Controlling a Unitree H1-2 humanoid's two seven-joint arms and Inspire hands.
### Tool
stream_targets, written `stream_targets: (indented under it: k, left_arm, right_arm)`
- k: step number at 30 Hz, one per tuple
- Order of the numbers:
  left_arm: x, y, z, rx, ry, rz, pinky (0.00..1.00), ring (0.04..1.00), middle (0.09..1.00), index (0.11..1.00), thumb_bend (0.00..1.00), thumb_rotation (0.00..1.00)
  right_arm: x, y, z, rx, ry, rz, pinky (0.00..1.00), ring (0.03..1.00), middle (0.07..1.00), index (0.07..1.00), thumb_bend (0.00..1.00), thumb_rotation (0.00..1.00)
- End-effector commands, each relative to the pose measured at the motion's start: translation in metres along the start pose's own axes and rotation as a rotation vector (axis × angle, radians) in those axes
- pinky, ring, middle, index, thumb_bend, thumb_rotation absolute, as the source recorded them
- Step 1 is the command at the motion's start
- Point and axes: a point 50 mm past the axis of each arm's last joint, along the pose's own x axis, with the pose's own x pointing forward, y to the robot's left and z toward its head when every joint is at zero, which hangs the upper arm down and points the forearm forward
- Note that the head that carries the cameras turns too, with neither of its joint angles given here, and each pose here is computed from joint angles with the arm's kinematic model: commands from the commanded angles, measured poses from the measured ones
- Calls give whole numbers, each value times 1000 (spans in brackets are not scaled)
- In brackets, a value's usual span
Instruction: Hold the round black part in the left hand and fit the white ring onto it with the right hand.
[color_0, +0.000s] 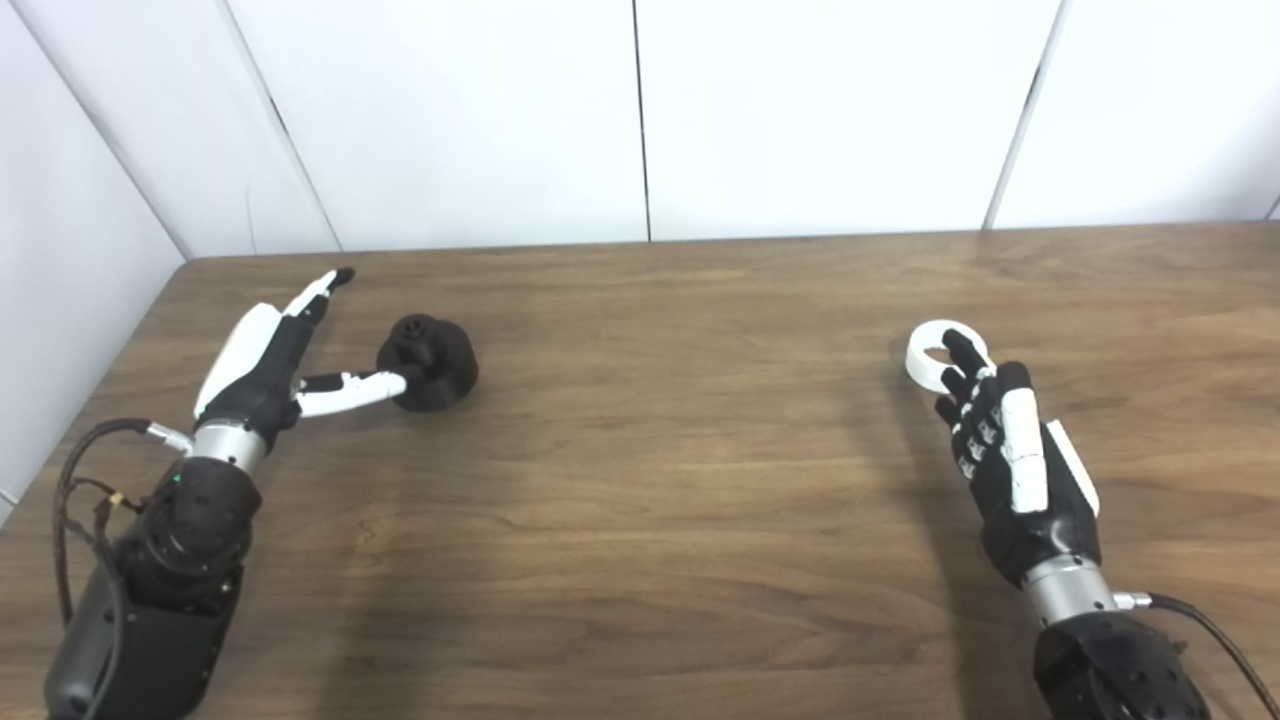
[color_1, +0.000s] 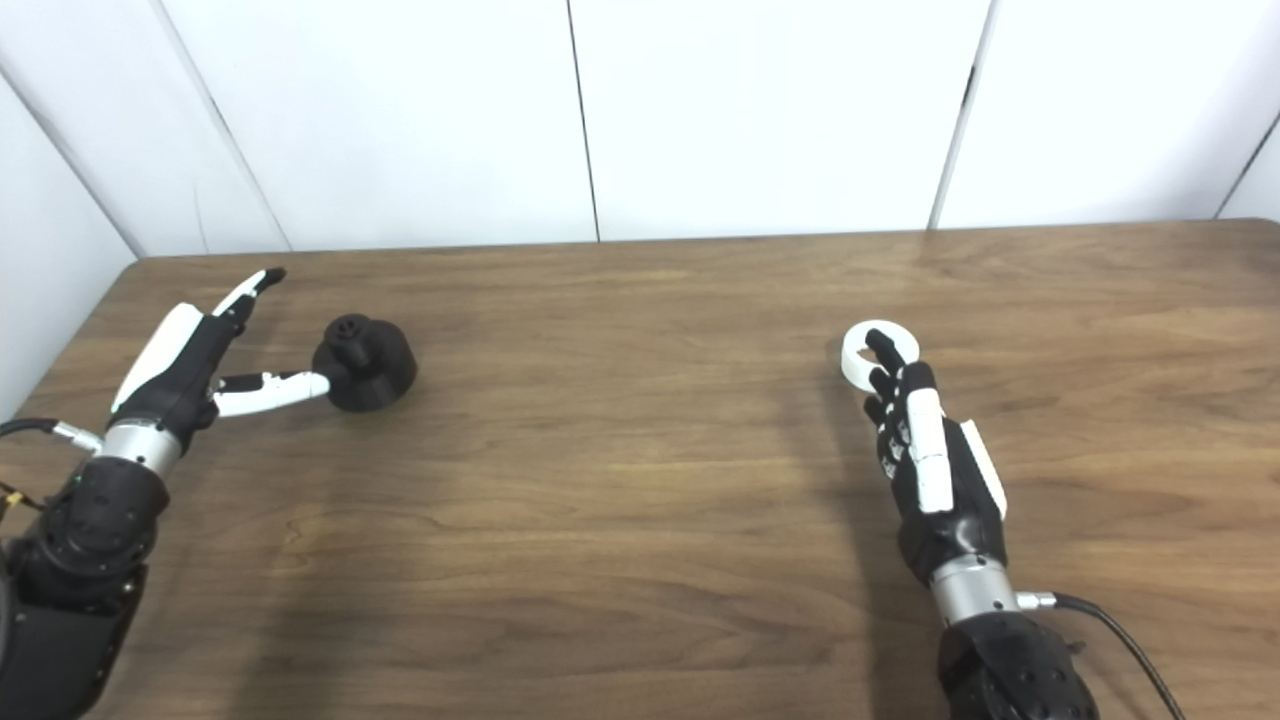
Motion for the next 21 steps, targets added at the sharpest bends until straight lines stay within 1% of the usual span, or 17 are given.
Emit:
stream_targets:
  k: [1, 3, 5, 7, 9, 12, 15, 18, 21]
  left_arm:
    - [13, 24, 11, 66, -64, 45, 914, 1000, 994, 959, 939, 411]
    - [13, 24, 10, 69, -64, 42, 913, 1000, 992, 958, 941, 408]
    - [21, 24, 2, 109, -22, -6, 930, 1000, 988, 958, 974, 414]
    - [24, 24, -2, 126, -2, -30, 942, 1000, 986, 958, 992, 417]
    - [24, 24, -2, 127, -2, -33, 946, 1000, 986, 958, 997, 418]
    - [32, 23, -8, 146, 15, -73, 940, 1000, 990, 962, 1000, 438]
    - [34, 22, -9, 145, 23, -84, 939, 1000, 995, 968, 1000, 444]
    - [36, 21, -9, 165, 38, -114, 924, 1000, 990, 955, 998, 434]
    - [37, 21, -10, 166, 43, -125, 934, 1000, 989, 950, 995, 425]
  right_arm:
    - [5, 3, 17, -1, -74, 21, 1000, 1000, 999, 922, 621, 1000]
    - [5, 3, 17, -1, -74, 20, 1000, 1000, 999, 922, 622, 1000]
    - [5, 2, 18, -5, -76, 24, 1000, 1000, 999, 924, 619, 1000]
    - [5, 1, 18, -7, -77, 25, 1000, 1000, 999, 926, 617, 1000]
    - [5, 1, 18, -7, -77, 26, 1000, 1000, 1000, 926, 616, 1000]
    - [4, 0, 19, -9, -81, 31, 1000, 1000, 999, 929, 614, 1000]
    - [4, -1, 19, -9, -81, 31, 1000, 1000, 996, 927, 618, 1000]
    - [4, -2, 19, -10, -78, 23, 1000, 1000, 992, 925, 613, 1000]
    - [4, -2, 20, -7, -78, 21, 1000, 1000, 991, 924, 606, 1000]
